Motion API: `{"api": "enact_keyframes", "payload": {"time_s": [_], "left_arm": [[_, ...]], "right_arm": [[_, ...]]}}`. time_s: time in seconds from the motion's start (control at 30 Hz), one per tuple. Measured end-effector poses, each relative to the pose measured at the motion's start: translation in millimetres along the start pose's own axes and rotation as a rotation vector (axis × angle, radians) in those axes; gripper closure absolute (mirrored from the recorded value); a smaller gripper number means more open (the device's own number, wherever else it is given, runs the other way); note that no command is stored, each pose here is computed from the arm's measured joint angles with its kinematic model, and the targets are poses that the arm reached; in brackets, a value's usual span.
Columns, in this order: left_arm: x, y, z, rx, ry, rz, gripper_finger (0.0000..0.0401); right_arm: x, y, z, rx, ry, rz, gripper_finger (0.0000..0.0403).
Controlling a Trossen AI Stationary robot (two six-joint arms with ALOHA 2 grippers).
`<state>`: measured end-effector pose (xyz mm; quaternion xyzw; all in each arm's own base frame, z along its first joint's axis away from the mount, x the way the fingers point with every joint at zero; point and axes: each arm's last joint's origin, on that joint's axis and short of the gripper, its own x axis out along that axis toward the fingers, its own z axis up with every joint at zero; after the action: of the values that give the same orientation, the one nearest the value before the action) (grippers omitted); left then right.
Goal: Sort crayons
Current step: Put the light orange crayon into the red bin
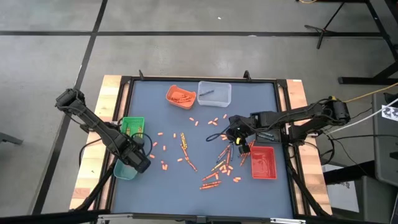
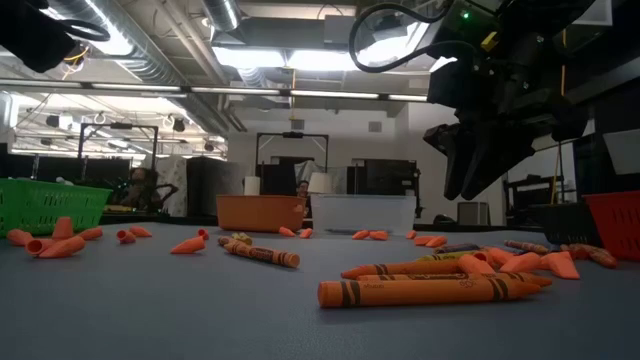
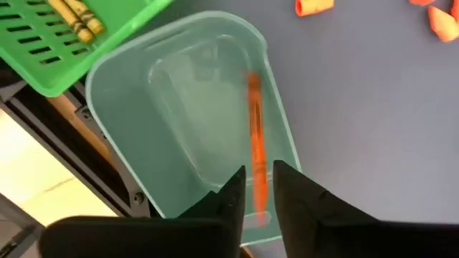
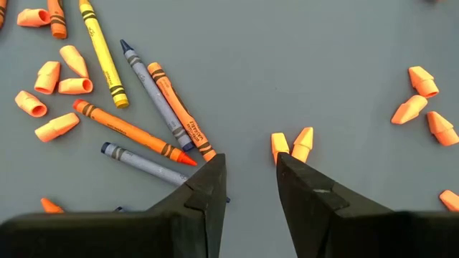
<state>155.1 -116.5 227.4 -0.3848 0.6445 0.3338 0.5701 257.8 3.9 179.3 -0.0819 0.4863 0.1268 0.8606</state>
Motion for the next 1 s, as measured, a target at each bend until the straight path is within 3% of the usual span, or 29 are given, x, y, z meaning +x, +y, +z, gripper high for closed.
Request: {"api": "enact_keyframes", "payload": {"time_s": [0.23, 0.67, 1.0], "left_arm": [[0, -1, 3, 0.003, -0.1, -0.017, 0.0309], [-3, -12, 11, -0.007, -0.389, -0.161, 0.0307], [-17, -38, 29, 0.176, -0.77, -0.34, 0.0307]], "right_arm": [[0, 0, 0, 0.0, 0.0, 0.0, 0.0281], [0, 0, 0, 0.0, 0.0, 0.0, 0.0281], [0, 0, 0, 0.0, 0.0, 0.0, 0.0281]]}}
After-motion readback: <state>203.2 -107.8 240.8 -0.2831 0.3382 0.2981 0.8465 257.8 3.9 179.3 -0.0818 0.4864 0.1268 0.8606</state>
